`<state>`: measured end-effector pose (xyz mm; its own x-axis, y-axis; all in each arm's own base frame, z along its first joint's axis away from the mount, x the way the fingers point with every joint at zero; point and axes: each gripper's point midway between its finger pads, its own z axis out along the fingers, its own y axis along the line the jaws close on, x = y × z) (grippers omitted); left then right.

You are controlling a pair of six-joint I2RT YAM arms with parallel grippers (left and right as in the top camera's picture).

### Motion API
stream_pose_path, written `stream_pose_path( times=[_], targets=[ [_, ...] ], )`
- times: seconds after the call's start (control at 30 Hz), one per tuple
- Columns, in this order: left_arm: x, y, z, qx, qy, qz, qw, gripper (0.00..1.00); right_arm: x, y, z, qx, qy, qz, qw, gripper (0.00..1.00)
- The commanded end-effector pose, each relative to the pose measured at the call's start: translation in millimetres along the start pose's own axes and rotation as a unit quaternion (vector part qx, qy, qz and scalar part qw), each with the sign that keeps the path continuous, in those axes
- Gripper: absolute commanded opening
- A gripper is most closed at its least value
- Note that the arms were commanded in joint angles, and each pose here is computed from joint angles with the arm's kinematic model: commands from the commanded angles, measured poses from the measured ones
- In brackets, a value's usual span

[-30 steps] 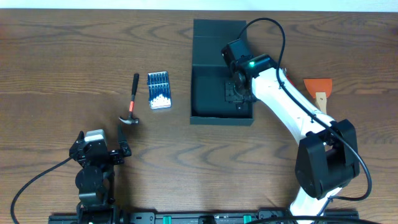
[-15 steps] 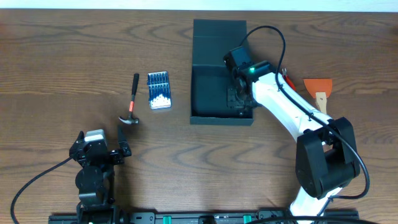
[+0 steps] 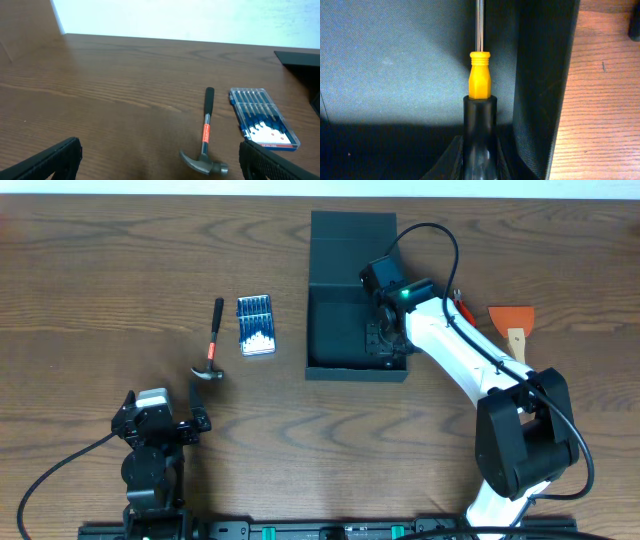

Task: Pack container
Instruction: 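Lower the screwdriver into the box and open the right gripper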

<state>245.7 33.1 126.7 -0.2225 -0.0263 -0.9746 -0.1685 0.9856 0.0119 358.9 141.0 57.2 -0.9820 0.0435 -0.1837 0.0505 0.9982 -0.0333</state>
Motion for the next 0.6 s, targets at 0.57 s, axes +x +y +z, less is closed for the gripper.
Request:
stream_pose_path(
  times=[0.57],
  targets=[
    [18, 3, 1, -0.010, 0.027, 0.007, 1.000, 0.98, -28, 11, -22, -0.030, -0.035, -0.049, 0.998, 0.55]
  ],
)
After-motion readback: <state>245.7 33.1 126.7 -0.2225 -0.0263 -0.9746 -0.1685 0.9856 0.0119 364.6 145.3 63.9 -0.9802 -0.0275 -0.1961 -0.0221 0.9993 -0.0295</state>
